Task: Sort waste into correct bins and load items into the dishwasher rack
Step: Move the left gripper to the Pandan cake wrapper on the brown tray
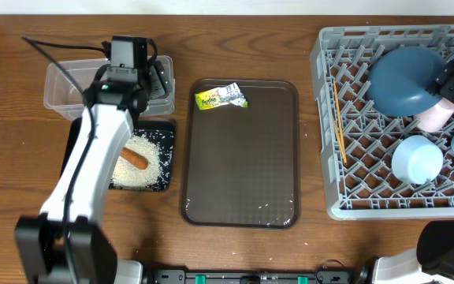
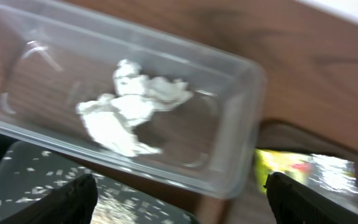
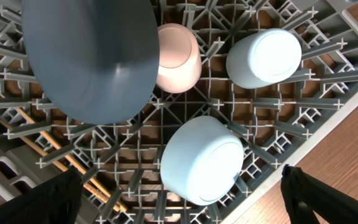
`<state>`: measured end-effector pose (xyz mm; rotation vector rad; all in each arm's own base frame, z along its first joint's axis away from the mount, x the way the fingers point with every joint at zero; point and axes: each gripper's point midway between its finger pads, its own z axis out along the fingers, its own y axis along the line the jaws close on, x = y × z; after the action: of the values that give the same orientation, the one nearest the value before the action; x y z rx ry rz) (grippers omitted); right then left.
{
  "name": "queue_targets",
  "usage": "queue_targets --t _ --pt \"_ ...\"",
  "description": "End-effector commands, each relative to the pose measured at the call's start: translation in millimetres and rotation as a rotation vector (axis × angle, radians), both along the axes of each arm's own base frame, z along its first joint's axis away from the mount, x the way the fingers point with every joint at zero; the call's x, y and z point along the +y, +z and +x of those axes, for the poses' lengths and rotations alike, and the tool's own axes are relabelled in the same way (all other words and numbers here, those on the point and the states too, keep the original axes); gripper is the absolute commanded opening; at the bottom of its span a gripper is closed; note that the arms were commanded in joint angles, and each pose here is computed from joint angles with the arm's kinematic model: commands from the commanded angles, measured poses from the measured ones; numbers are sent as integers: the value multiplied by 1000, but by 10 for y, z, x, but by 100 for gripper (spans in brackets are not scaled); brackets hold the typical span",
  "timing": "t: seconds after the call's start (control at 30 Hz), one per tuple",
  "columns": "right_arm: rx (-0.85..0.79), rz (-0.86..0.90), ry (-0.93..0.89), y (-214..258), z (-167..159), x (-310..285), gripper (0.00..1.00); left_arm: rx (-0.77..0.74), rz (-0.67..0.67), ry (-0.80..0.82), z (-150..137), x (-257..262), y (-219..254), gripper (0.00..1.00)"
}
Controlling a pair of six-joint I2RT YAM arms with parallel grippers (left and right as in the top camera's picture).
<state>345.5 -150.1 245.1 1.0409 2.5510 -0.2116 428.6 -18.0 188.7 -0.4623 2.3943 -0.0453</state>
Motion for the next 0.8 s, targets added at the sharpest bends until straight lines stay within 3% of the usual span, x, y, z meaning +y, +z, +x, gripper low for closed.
queue_targets --t 0.0,0.27,0.77 --pt "10 5 -11 -39 -5 -25 99 -66 -131 -133 -136 -343 337 89" --pt "10 5 -11 -39 -5 -24 99 3 -342 -352 -526 -930 458 89" --pt "10 5 -11 -39 -5 -24 99 156 -345 -517 -1001 -1587 273 90"
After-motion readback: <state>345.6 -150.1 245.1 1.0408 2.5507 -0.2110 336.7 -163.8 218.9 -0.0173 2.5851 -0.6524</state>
